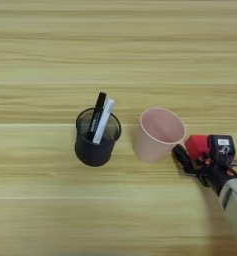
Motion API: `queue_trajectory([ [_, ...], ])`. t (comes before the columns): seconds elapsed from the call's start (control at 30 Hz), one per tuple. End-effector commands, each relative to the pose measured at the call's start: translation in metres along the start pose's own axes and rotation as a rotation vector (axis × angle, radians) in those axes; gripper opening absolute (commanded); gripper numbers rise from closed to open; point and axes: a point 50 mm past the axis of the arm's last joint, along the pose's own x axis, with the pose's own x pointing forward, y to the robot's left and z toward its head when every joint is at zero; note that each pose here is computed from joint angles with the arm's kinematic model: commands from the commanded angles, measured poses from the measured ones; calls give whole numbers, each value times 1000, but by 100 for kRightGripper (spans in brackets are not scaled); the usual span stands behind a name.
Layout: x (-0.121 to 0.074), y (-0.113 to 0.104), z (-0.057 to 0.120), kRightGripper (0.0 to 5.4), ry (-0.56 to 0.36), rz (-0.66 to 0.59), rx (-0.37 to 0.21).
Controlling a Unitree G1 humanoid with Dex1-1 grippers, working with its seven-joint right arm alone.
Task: Move the objects on the table
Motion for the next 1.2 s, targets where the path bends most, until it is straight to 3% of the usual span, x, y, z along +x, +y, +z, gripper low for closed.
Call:
queue_trajectory([
  [0.03,-1,-4,2,463,-3,-15,-24],
  [0.3,0,-7,8,537,-35,-29,-45],
  [1.2,2,-12,33,537,-147,-43,-69],
])
